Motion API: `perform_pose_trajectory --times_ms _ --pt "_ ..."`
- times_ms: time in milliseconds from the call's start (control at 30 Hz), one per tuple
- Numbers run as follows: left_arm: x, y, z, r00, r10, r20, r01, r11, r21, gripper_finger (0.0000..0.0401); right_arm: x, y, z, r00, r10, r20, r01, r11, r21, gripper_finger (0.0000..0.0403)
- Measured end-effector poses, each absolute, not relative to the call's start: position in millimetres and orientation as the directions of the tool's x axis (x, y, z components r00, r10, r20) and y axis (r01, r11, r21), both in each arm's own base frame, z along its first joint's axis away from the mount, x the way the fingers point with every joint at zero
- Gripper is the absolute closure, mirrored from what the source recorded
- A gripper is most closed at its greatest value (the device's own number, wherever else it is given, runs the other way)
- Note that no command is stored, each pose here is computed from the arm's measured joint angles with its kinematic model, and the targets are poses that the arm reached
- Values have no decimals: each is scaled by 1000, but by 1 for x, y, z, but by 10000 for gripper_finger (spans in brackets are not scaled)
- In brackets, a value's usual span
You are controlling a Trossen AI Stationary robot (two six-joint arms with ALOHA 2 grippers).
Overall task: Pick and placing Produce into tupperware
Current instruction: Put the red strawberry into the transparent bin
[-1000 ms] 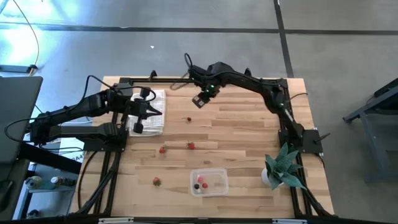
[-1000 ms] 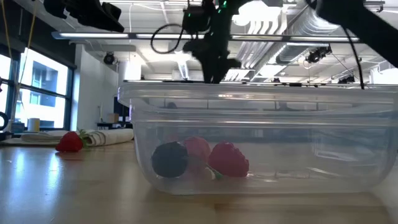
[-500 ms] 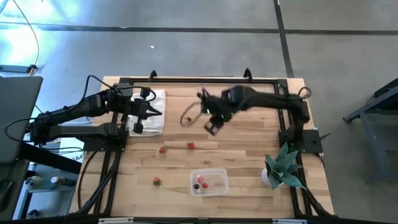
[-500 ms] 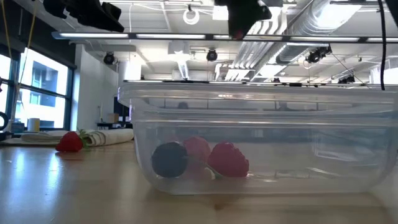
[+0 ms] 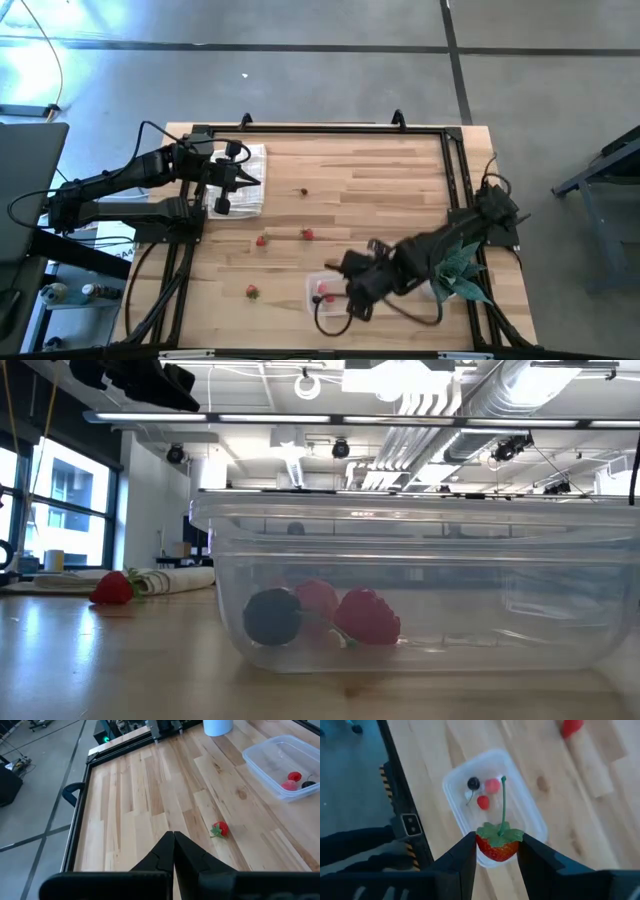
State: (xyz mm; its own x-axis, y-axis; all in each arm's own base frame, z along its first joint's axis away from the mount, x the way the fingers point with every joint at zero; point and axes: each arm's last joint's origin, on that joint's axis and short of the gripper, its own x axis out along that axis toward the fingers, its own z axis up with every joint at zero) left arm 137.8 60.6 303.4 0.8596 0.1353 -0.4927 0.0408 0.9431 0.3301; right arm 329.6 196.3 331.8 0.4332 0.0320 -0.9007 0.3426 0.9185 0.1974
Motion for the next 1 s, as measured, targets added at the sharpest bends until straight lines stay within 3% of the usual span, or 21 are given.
perform_pose_trajectory --times_ms 200,467,1000 --pt "138 60 303 860 135 -492 41 943 330 400 336 200 269 392 73 -917 367 902 229 284" --pt "138 61 303 860 135 -493 41 943 330 400 345 181 196 437 189 -880 393 840 375 284" --pt "138 60 303 860 135 -492 41 943 330 400 368 170 159 402 229 -887 345 859 378 284"
